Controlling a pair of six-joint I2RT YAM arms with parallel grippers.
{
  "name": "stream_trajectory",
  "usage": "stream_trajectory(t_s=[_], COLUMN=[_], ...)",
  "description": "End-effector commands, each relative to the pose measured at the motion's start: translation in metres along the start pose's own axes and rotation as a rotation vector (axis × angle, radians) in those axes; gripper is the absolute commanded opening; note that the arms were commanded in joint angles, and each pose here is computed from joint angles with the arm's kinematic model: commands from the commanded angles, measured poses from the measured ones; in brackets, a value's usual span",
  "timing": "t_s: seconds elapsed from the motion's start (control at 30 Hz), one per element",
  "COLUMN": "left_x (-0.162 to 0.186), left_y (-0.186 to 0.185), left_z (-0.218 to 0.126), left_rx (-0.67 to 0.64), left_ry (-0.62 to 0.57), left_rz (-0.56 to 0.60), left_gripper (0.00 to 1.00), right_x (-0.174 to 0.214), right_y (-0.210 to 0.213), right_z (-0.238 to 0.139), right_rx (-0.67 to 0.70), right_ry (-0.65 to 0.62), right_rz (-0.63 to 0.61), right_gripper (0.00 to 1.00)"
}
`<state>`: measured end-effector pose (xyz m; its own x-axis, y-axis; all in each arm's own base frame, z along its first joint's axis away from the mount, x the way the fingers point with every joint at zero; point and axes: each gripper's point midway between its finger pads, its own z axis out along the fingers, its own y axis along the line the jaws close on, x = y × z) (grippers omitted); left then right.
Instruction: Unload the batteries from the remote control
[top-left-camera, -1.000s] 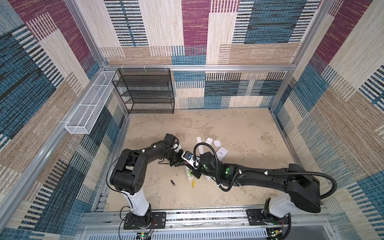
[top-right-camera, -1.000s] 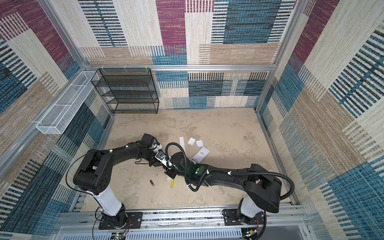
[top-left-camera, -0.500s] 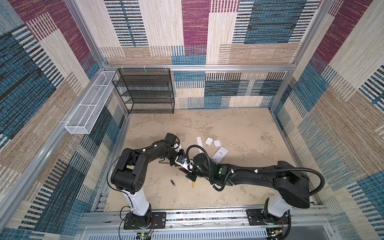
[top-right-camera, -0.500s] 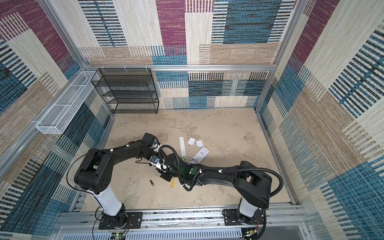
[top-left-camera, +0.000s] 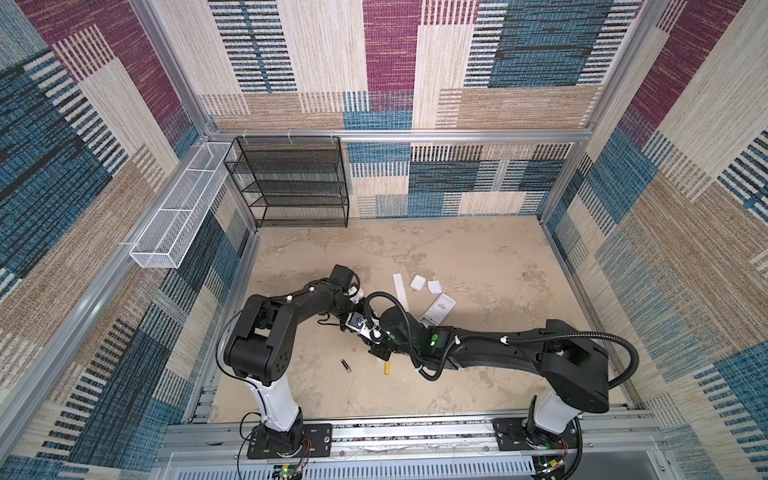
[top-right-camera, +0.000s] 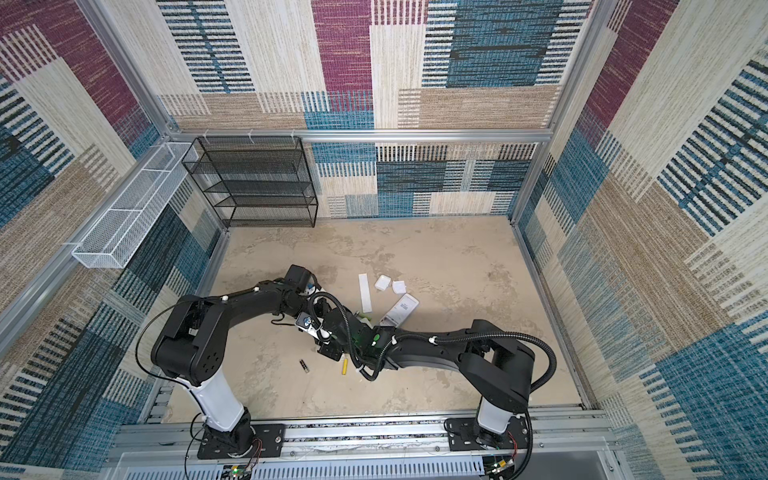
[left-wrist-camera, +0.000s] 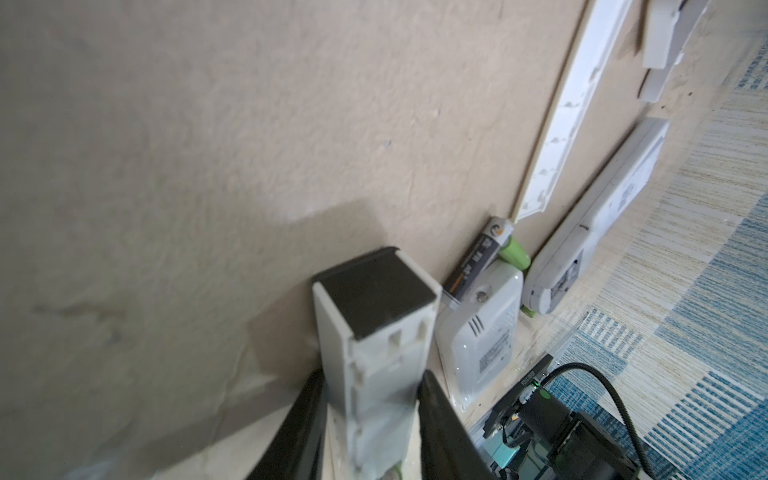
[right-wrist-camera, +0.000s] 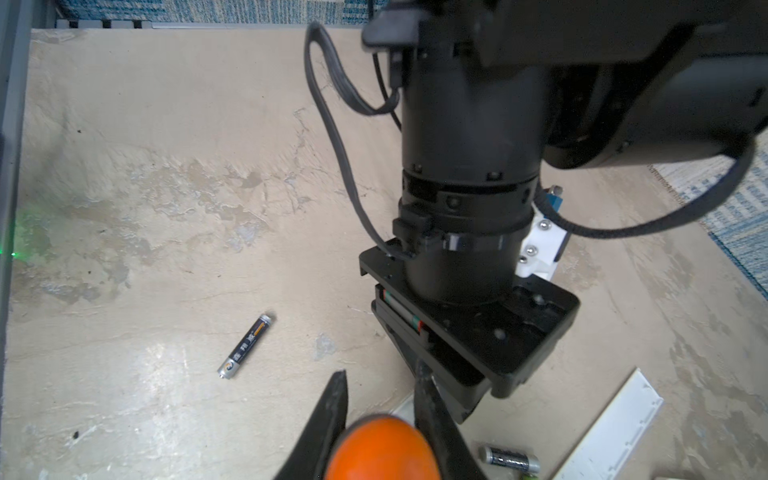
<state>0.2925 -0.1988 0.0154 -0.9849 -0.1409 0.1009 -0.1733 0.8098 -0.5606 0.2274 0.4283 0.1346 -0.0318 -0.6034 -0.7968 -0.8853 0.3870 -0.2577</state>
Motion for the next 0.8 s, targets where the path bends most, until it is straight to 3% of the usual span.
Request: stream_trajectory(t_s=[0.0, 0.2, 0.77], left_x=[0.034, 0.033, 0.035], left_y=[0.09, 0.09, 0.09], left_z=[0.001, 0.002, 0.003], left_rx=[-0.418, -0.419, -0.421], left_ry=[0.08, 0.081, 0.085], left_rz=[-0.101, -0.099, -0.099], left_gripper=[0.2, 0.2, 0.19], right_x=[0.002, 0.007, 0.018], right_y=[-0.008, -0.01, -0.008], right_z=[-0.002, -0.004, -0.03], right_rx=[0.049, 0.07, 0.05], right_ry=[0.033, 0.074, 0.102], right_rz=[-0.043, -0.074, -0.001], right_gripper=[0.0, 0.0, 0.0])
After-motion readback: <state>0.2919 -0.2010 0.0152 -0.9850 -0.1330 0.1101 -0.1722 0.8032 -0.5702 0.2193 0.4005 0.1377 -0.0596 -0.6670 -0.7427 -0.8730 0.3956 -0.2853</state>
